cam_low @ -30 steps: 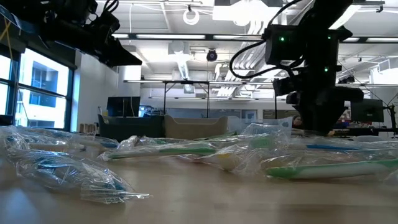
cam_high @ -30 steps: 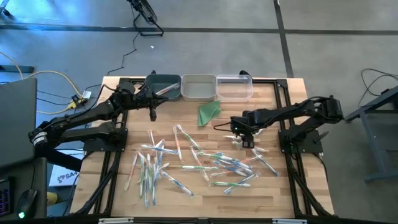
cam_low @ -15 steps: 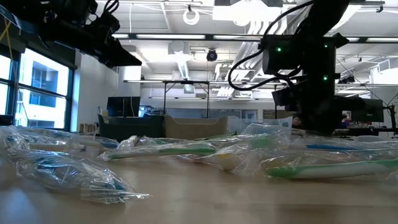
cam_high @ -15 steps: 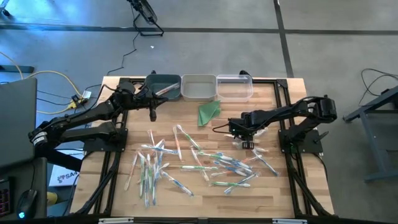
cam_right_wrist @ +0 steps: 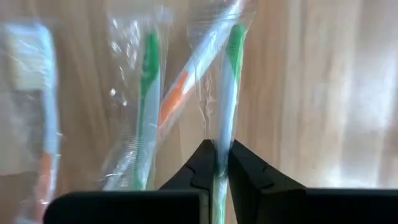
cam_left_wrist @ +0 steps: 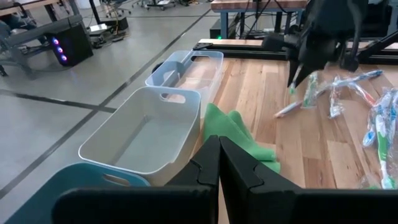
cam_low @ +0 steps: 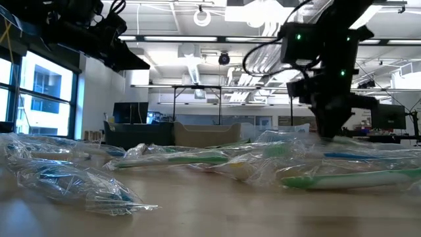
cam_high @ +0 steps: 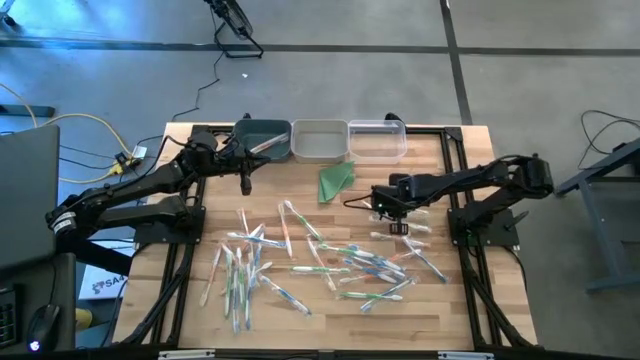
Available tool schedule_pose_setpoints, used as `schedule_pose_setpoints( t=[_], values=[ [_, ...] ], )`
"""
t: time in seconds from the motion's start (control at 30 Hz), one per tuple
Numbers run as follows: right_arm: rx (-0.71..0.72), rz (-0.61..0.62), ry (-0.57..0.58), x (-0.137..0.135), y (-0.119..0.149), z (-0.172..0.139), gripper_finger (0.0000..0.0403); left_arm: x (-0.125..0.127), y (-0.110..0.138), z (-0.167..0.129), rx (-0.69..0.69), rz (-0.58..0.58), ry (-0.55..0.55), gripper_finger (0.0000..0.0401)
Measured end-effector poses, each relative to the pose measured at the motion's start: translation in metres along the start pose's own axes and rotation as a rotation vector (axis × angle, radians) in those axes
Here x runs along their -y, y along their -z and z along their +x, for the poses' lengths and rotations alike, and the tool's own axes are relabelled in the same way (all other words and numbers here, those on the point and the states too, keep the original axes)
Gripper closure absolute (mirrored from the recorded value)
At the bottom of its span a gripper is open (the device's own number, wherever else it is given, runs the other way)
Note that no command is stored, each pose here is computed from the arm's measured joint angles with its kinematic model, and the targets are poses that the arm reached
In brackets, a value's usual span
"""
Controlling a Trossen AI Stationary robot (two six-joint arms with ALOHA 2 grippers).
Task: Pick & Place Toothbrushes
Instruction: Put the green toothbrush into the transparent bin
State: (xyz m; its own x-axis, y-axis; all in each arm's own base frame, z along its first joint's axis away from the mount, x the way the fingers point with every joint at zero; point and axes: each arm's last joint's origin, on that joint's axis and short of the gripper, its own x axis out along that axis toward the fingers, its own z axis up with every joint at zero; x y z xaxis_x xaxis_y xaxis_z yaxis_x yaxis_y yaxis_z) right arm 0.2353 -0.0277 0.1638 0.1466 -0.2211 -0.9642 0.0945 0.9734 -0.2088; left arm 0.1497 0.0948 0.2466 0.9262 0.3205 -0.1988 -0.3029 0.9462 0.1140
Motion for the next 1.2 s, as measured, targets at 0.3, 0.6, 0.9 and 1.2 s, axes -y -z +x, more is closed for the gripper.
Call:
schedule_pose_setpoints(
  t=[0.3,0.6,0.9,1.2],
  values=[
    [0.333,0.107,0.060,0.018,-0.007,-0.076,0.0384,0.000,0.000,0.000,-0.001,0.006,-0.011,0.0401],
    [0.695,0.214,0.210,0.037,-0.008,-0.128,0.0384,-0.004,0.001,0.000,-0.026,0.007,-0.153,0.0401],
    [0.808,0.252,0.306,0.061,-0.018,-0.132,0.0384,-0.004,0.001,0.000,-0.023,-0.069,-0.146,0.0401],
    [0.887,0.316,0.415,0.096,-0.035,-0.121,0.0384,-0.004,0.003,0.000,-0.031,-0.208,-0.146,0.0401]
  ],
)
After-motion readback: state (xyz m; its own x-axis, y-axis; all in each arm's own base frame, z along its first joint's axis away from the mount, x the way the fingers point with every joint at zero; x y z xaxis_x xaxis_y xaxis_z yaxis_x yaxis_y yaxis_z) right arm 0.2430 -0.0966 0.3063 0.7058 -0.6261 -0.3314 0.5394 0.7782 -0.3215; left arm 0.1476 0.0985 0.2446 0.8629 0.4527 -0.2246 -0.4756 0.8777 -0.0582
